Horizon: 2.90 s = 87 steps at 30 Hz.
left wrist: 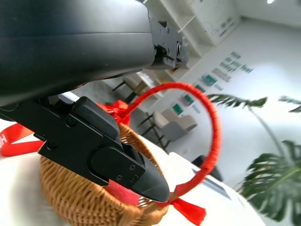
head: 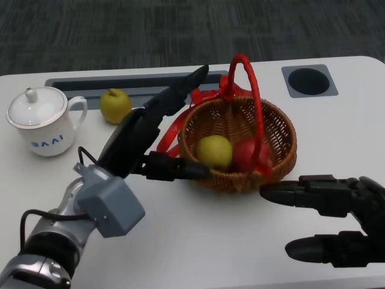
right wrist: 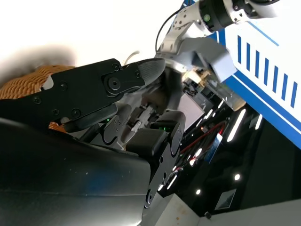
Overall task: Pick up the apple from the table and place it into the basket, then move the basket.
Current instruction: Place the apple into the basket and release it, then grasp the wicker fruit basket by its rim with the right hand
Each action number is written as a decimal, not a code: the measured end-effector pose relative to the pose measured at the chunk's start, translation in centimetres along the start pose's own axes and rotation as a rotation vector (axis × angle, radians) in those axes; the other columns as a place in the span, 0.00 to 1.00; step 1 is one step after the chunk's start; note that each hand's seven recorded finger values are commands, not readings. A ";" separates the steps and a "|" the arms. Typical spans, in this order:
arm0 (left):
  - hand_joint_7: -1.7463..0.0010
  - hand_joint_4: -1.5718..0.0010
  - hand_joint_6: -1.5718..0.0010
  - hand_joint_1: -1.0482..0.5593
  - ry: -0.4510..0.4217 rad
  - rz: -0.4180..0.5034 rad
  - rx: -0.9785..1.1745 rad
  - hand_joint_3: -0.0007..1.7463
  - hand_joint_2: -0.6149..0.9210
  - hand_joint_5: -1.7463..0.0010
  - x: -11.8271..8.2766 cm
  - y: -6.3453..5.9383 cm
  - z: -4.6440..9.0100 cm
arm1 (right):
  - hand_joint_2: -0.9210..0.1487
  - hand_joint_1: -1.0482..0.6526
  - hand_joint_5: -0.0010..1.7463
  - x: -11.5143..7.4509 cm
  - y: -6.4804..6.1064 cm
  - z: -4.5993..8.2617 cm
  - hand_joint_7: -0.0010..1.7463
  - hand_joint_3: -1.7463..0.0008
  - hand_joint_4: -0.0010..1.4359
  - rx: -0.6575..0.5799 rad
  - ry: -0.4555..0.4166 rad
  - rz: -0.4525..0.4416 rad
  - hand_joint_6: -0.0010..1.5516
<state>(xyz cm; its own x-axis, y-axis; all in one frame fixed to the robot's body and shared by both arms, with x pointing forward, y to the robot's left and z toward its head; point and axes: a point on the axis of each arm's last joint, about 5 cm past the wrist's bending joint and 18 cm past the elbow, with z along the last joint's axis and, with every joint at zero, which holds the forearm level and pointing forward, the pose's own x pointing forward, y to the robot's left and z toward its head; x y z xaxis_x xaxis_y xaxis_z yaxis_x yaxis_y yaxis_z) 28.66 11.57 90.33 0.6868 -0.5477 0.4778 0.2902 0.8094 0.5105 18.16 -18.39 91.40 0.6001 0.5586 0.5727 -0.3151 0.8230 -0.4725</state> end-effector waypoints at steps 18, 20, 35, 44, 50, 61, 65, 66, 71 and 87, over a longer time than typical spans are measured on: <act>0.95 0.39 0.43 0.38 -0.057 0.089 -0.097 0.00 0.83 0.94 -7.2 3.2 0.7 | 0.09 0.33 0.00 2.2 -3.7 -1.4 0.00 1.00 0.60 -0.153 -0.013 0.046 0.51; 0.96 0.37 0.41 0.40 -0.049 0.093 -0.110 0.00 0.82 0.94 -7.8 3.4 0.7 | 0.09 0.33 0.00 2.4 -3.8 -1.8 0.00 1.00 0.60 -0.156 -0.001 0.052 0.51; 0.97 0.30 0.35 0.42 0.025 0.070 -0.117 0.00 0.83 0.96 -10.6 5.0 0.9 | 0.05 0.30 0.00 4.4 -5.1 -5.3 0.00 1.00 0.56 -0.230 0.133 0.182 0.46; 0.98 0.28 0.33 0.41 0.022 0.080 -0.110 0.00 0.83 0.97 -11.1 4.9 0.9 | 0.03 0.25 0.00 5.8 -5.1 -6.8 0.00 0.99 0.56 -0.294 0.205 0.265 0.47; 0.99 0.28 0.33 0.41 0.018 0.078 -0.108 0.00 0.83 0.97 -11.2 4.7 0.9 | 0.00 0.23 0.00 7.0 -4.3 -7.6 0.00 0.98 0.56 -0.364 0.216 0.316 0.47; 0.99 0.28 0.33 0.38 0.008 0.079 -0.122 0.00 0.84 0.99 -11.0 4.1 0.9 | 0.03 0.23 0.00 8.4 -3.0 -8.1 0.00 1.00 0.57 -0.451 0.198 0.436 0.49; 0.99 0.28 0.33 0.37 0.005 0.069 -0.122 0.00 0.84 0.99 -10.9 3.8 0.9 | 0.03 0.24 0.01 8.6 -2.5 -8.3 0.01 1.00 0.59 -0.467 0.220 0.489 0.50; 0.99 0.28 0.33 0.37 0.003 0.069 -0.122 0.00 0.84 0.99 -10.8 3.8 1.0 | 0.03 0.24 0.01 8.6 -2.3 -8.4 0.00 1.00 0.59 -0.468 0.226 0.503 0.50; 1.00 0.27 0.33 0.37 0.004 0.072 -0.126 0.00 0.84 0.99 -10.9 3.7 1.0 | 0.04 0.25 0.01 8.4 -1.7 -8.6 0.00 1.00 0.60 -0.463 0.245 0.540 0.50; 1.00 0.28 0.34 0.40 0.003 0.086 -0.119 0.00 0.85 1.00 -11.0 3.7 1.3 | 0.04 0.28 0.02 8.3 0.5 -9.6 0.01 1.00 0.65 -0.511 0.379 0.686 0.51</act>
<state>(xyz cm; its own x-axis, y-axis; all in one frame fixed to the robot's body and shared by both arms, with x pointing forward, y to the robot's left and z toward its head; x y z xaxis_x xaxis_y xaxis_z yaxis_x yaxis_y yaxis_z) 21.33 20.28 87.85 0.7145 -0.4746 0.5141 0.3070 0.8729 0.3791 30.04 -14.31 89.42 0.6311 0.7601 -0.1547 -0.3814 0.1304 -0.9152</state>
